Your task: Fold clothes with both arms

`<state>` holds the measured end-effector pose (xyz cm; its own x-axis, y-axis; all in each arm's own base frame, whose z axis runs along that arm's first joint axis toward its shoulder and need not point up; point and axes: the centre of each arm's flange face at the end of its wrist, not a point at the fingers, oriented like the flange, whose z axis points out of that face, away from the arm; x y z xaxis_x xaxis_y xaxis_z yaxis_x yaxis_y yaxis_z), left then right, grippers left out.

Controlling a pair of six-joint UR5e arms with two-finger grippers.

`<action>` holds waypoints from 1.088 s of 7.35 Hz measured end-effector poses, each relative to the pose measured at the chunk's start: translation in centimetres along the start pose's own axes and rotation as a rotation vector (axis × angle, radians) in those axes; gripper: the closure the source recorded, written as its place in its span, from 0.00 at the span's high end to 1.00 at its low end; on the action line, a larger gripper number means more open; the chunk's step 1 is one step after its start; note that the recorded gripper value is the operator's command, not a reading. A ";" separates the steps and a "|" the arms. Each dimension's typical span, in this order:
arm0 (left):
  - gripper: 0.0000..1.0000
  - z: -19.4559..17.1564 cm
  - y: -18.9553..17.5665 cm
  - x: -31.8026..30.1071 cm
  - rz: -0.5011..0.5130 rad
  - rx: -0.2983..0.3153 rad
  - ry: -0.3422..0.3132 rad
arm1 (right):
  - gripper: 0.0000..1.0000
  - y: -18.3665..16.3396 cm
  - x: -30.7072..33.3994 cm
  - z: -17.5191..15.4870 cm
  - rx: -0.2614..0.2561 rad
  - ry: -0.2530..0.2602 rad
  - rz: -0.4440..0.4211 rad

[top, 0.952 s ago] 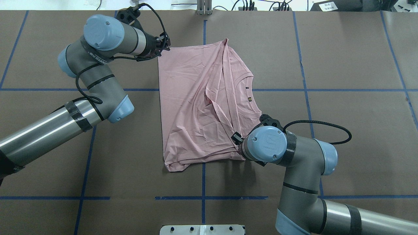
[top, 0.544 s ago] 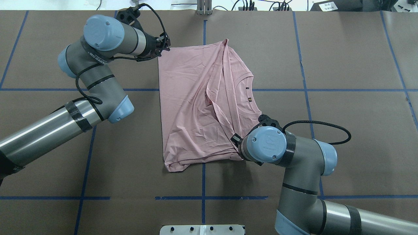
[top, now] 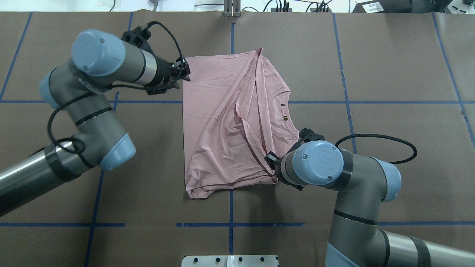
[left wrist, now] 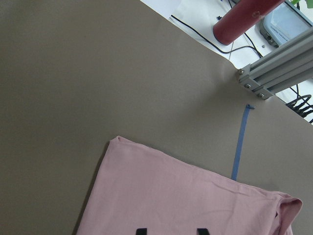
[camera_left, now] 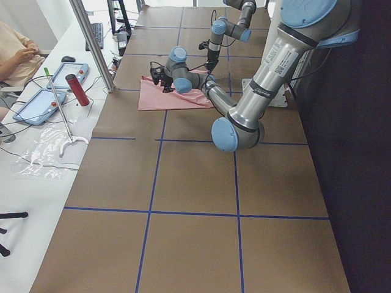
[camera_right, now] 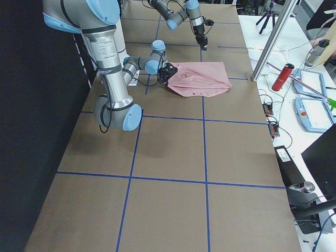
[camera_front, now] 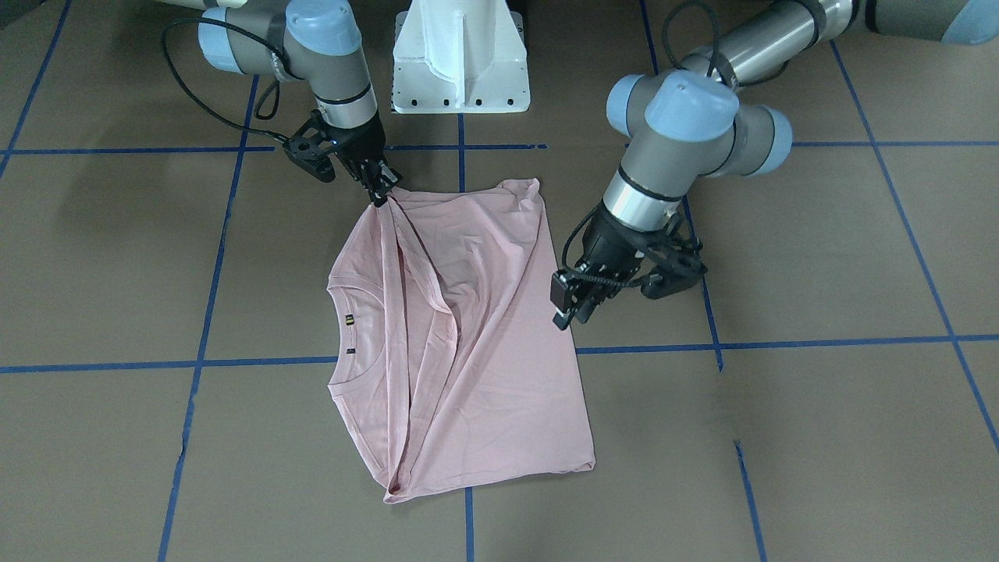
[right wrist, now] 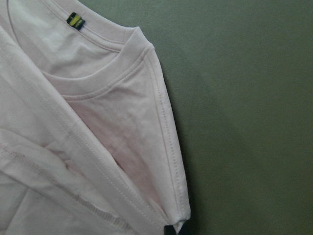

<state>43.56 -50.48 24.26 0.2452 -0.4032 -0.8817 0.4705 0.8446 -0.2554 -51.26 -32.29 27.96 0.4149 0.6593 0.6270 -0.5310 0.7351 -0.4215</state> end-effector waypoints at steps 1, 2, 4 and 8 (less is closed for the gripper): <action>0.55 -2.0 4.4 -3.1 -0.042 -0.053 -0.010 | 0.00 -0.1 0.6 -0.9 -0.009 -0.003 -0.001; 0.55 -2.2 8.6 -5.4 -0.085 -0.089 -0.032 | 0.00 -0.2 0.8 -1.3 -0.012 -0.003 -0.001; 0.55 -0.1 16.5 -9.1 -0.139 -0.115 -0.112 | 0.00 -0.2 0.9 -1.5 -0.014 -0.003 -0.001; 0.54 2.1 24.1 -11.2 -0.130 -0.153 -0.199 | 0.00 -0.2 0.9 -1.5 -0.014 -0.004 -0.001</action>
<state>53.87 -26.35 28.81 0.3597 -0.5601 -0.7462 0.3788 0.8186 -0.4318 -49.71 -31.56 27.63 0.4130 0.6577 0.6300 -0.5197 0.7383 -0.4299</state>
